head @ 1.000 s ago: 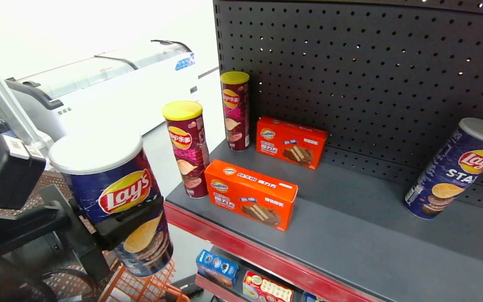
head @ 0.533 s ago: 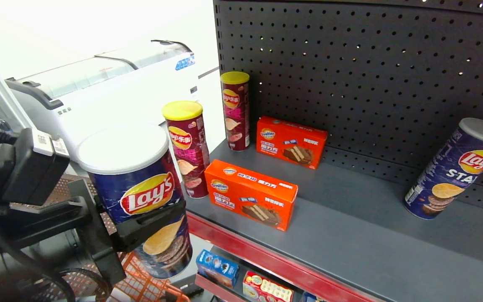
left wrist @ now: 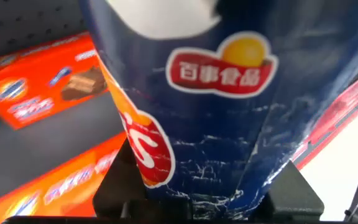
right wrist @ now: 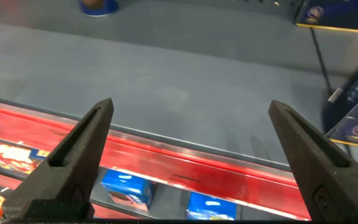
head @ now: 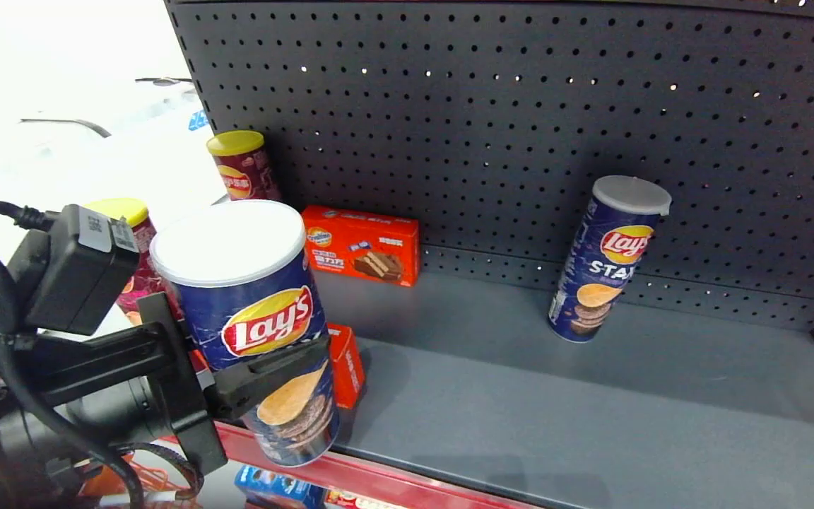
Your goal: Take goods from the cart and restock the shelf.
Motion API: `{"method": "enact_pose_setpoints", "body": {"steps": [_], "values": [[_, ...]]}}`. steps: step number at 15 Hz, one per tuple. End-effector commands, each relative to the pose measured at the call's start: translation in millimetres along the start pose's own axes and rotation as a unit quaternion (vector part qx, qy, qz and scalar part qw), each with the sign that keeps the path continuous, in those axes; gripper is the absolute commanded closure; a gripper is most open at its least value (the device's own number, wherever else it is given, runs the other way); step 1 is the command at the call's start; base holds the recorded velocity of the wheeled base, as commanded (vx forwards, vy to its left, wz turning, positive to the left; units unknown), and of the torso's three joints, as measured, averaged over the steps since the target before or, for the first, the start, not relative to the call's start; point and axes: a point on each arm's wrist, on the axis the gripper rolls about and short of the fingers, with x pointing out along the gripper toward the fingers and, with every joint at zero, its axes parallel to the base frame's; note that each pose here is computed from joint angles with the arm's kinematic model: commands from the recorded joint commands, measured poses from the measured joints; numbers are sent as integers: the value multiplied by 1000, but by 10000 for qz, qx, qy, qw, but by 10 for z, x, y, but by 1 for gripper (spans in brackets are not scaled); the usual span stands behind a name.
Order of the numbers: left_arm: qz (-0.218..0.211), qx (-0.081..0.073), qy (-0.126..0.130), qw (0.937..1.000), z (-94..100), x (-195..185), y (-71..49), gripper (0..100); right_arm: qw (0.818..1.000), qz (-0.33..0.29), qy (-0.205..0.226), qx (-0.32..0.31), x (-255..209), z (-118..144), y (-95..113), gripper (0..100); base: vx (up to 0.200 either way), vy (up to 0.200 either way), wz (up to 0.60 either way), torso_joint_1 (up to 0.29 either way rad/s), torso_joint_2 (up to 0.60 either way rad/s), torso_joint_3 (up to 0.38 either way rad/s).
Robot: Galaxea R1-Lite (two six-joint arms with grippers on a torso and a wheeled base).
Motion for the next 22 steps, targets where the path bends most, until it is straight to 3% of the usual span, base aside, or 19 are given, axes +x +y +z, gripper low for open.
{"method": "enact_pose_setpoints", "body": {"steps": [1, 7, 10, 14, 22], "values": [[7, -2, -2, 10000, 0, -2, 0, 100, 10000, 2, 7, -1, 1, 0, 0, 0, 0, 0, 0, 0, 0, 0], [-12, 3, -40, 10000, 16, -7, -3, 100, 10000, 2, 7, -9, 1, 0, 0, 0, 0, 0, 0, 0, 0, 0], [-620, 92, -327, 9975, 132, -80, -200, 100, 10000, 2, 7, -9, 1, 0, 0, 0, 0, 0, 0, 0, 0, 0], [-1117, 105, -346, 9931, 122, -76, -368, 100, 10000, 2, 7, -9, 1, 0, 0, 0, 0, 0, 0, 0, 0, 0], [-1116, 91, -286, 9933, 88, -73, -370, 100, 10000, 2, 7, -9, 1, 0, 0, 0, 0, 0, -525, 1, 2, 3]]}}
